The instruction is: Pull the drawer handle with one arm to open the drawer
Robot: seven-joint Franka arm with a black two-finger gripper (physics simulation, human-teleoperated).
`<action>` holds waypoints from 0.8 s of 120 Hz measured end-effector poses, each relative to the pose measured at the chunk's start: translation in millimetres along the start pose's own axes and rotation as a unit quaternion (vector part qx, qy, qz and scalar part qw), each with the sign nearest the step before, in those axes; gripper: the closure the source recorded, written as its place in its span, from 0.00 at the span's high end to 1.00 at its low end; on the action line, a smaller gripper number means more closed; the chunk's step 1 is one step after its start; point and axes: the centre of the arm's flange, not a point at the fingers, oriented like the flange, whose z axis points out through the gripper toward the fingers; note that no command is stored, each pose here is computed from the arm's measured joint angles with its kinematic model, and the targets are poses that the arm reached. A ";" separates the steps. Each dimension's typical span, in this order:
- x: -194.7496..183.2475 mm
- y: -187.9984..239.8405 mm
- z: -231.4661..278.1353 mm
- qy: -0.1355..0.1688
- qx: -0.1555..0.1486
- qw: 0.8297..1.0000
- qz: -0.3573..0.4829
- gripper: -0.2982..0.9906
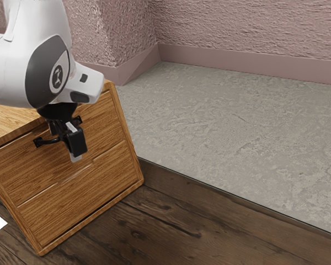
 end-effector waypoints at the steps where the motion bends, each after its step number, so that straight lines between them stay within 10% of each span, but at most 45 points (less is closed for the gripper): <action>1: 0.1 -0.4 0.3 0.000 0.000 1.000 0.000 0.77; 96: 14.0 12.3 9.6 -0.007 -0.004 1.000 -0.011 0.77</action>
